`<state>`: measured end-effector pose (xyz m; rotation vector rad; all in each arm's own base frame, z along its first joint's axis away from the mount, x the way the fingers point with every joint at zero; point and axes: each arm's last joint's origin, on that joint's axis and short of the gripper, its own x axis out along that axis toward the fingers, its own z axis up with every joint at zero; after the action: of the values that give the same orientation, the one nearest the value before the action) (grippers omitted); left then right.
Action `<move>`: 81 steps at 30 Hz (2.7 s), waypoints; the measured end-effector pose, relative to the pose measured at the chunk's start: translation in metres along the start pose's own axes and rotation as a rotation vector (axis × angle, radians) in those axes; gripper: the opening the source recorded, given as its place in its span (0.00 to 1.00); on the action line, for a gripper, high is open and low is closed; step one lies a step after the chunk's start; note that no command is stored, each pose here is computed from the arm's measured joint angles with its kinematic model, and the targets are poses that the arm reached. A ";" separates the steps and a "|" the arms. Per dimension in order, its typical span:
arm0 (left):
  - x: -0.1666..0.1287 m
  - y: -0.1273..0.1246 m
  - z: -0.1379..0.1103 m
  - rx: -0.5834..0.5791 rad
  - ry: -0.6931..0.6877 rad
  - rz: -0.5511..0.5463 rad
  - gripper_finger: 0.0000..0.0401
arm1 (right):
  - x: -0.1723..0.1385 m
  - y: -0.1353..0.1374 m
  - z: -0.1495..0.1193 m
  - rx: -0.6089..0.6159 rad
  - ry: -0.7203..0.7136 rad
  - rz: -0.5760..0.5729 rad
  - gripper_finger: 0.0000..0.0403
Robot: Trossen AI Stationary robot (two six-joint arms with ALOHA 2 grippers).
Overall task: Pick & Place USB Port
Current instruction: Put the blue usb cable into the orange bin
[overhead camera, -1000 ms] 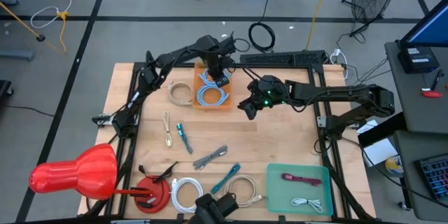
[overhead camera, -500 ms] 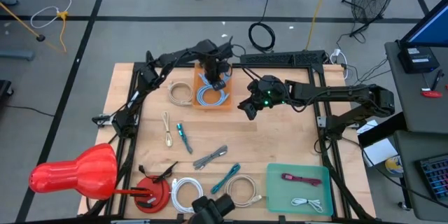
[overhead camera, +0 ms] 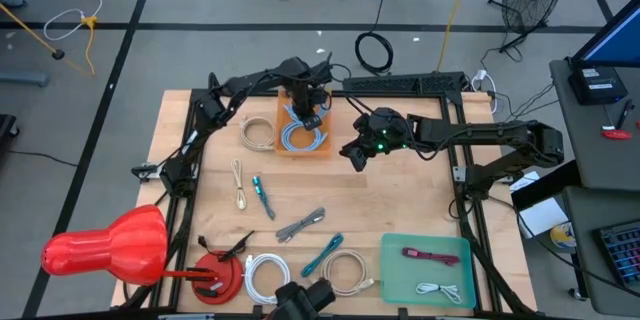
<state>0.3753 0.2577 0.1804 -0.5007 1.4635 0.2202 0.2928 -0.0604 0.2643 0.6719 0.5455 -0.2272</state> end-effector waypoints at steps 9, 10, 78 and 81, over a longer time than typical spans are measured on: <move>-0.024 -0.004 -0.002 0.011 -0.069 -0.005 0.00 | 0.000 -0.002 0.002 0.006 -0.013 -0.004 0.23; -0.023 -0.004 -0.002 0.012 -0.070 -0.005 0.00 | 0.000 -0.002 0.002 0.007 -0.013 -0.004 0.23; -0.068 -0.004 0.025 0.023 -0.281 -0.070 0.00 | -0.001 -0.002 0.002 0.050 -0.010 0.000 0.23; -0.066 -0.015 0.026 0.046 -0.269 -0.088 0.00 | -0.001 -0.002 0.002 0.053 -0.010 0.000 0.23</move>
<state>0.3976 0.2662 0.2485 -0.4779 1.1796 0.1764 0.2925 -0.0632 0.2651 0.7223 0.5309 -0.2456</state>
